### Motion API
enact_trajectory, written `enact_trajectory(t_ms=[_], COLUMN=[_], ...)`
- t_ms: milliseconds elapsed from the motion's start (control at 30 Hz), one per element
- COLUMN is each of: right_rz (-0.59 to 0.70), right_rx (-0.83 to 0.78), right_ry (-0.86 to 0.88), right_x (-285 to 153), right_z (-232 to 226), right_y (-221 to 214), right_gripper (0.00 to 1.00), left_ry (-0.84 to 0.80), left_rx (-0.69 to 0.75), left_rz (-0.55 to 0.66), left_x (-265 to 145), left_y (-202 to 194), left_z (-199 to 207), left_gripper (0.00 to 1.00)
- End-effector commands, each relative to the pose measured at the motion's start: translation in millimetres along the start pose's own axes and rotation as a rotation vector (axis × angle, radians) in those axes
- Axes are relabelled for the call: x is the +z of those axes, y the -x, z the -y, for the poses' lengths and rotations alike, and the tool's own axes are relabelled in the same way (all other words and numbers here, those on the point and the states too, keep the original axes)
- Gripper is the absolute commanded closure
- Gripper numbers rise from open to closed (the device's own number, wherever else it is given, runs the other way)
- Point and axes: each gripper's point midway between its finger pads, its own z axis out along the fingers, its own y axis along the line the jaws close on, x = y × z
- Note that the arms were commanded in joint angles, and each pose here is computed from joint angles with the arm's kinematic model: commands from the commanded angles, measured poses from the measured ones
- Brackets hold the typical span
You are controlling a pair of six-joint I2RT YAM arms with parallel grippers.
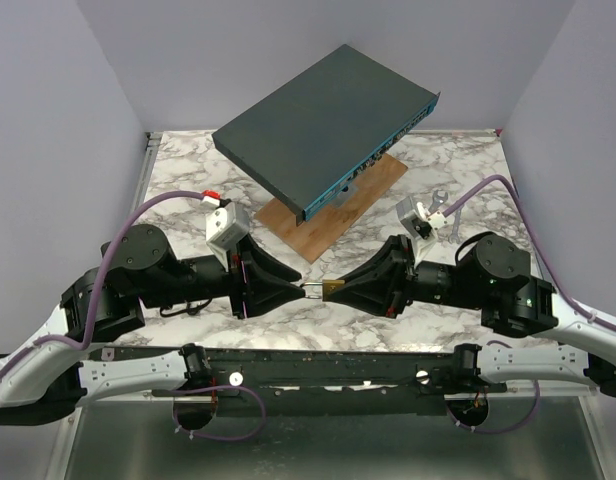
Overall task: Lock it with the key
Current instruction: Lock the lock.
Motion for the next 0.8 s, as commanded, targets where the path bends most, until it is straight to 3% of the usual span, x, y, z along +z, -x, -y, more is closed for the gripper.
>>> enact_trajectory(t_ms=[0, 500, 567, 633, 767], right_rz=[0.066, 0.061, 0.062, 0.063, 0.051], right_rx=[-0.014, -0.007, -0.007, -0.008, -0.007], right_ry=[0.025, 0.033, 0.033, 0.03, 0.022], right_x=[-7.2, -7.5, -8.0, -8.6, -7.1], right_z=[-11.4, -12.5, -12.6, -12.2, -10.0], right_y=[23.3, 21.3, 21.3, 21.5, 17.8], right_gripper=[0.99, 0.99, 0.99, 0.99, 0.99], left_ry=[-0.043, -0.119, -0.128, -0.128, -0.16], left_rx=[0.011, -0.021, -0.026, -0.028, -0.036], left_rz=[-0.021, -0.019, -0.019, -0.014, 0.008], left_x=[-1.8, 5.4, 6.8, 7.2, 7.6], left_y=[-4.0, -4.5, -5.4, -5.1, -3.9], left_z=[6.8, 15.3, 15.8, 15.3, 19.1], left_gripper=[0.66, 0.79, 0.86, 1.0, 1.0])
